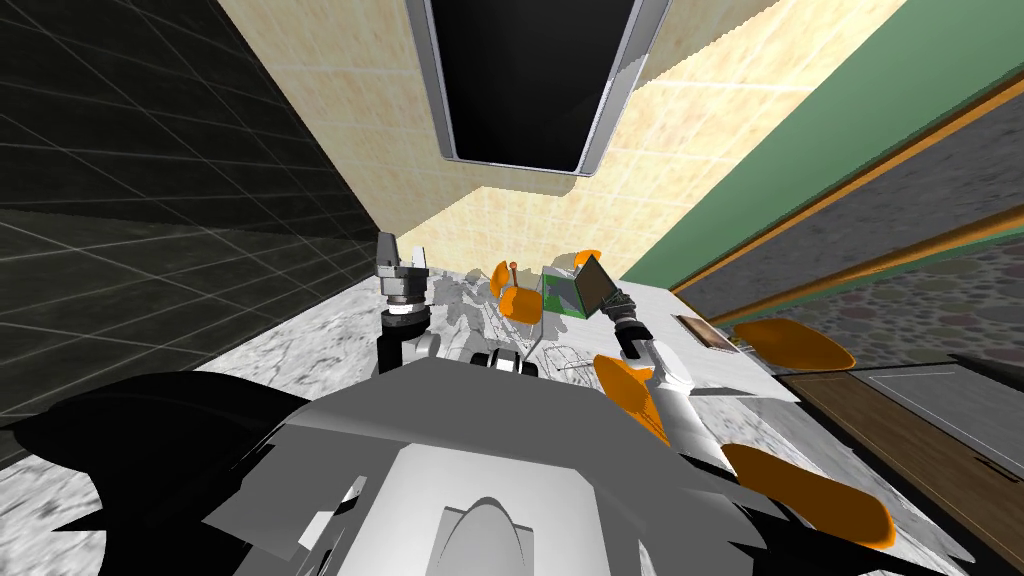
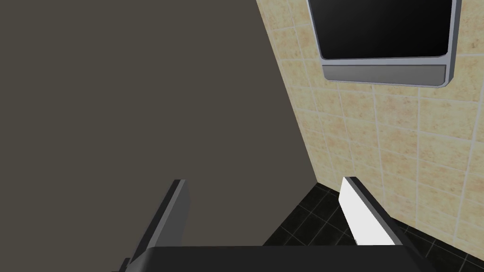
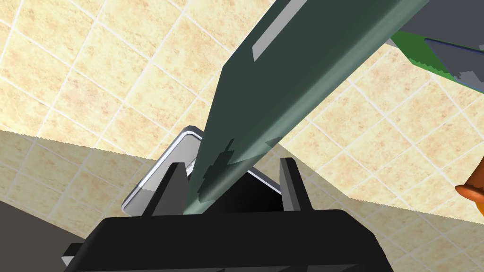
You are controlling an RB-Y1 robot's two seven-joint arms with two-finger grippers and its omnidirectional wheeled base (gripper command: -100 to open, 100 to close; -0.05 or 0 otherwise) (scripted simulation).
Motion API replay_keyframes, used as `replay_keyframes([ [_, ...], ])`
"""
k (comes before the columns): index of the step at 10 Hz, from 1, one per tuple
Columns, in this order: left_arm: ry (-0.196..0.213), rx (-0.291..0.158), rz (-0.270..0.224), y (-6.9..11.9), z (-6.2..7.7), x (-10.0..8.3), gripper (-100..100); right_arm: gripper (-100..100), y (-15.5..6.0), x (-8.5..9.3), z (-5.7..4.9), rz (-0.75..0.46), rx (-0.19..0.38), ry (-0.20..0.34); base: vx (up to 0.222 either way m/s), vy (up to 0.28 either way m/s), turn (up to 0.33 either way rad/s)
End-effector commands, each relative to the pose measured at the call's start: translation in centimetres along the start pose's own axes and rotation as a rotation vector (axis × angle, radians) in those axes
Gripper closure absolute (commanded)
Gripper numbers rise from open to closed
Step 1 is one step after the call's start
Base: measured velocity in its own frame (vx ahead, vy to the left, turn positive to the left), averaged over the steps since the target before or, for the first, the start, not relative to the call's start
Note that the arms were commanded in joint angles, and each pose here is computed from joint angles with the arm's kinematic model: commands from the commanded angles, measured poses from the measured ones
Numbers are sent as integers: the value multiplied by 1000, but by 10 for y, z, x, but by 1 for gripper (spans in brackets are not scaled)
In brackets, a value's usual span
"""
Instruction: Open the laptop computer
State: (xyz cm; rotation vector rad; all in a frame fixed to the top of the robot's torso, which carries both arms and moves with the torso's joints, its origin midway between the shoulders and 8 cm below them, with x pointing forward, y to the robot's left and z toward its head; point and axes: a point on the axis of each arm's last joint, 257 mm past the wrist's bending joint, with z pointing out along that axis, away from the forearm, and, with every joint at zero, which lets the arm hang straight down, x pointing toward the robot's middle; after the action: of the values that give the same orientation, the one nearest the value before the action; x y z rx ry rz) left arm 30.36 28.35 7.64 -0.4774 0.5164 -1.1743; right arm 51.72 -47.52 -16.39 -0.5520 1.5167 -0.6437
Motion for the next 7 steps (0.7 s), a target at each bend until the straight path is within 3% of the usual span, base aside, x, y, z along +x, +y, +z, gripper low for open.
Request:
replay_keyframes([
  [1, 0, 0, 0, 0, 0, 0, 0, 100, -24, 16, 0, -53, 47, 32, -103, 12, 269],
  [4, 0, 0, 0, 0, 0, 0, 0, 100, -64, 49, -5, -151, 122, 105, -110, 17, 295],
  [5, 0, 0, 0, 0, 0, 0, 0, 100, -70, 50, -6, -151, 133, 108, -102, 7, 195],
  [6, 0, 0, 0, 0, 0, 0, 0, 100, -86, 67, -11, -195, 162, 148, -127, 16, 332],
  [7, 0, 0, 0, 0, 0, 0, 0, 100, -91, 67, -12, -194, 170, 150, -101, 24, 219],
])
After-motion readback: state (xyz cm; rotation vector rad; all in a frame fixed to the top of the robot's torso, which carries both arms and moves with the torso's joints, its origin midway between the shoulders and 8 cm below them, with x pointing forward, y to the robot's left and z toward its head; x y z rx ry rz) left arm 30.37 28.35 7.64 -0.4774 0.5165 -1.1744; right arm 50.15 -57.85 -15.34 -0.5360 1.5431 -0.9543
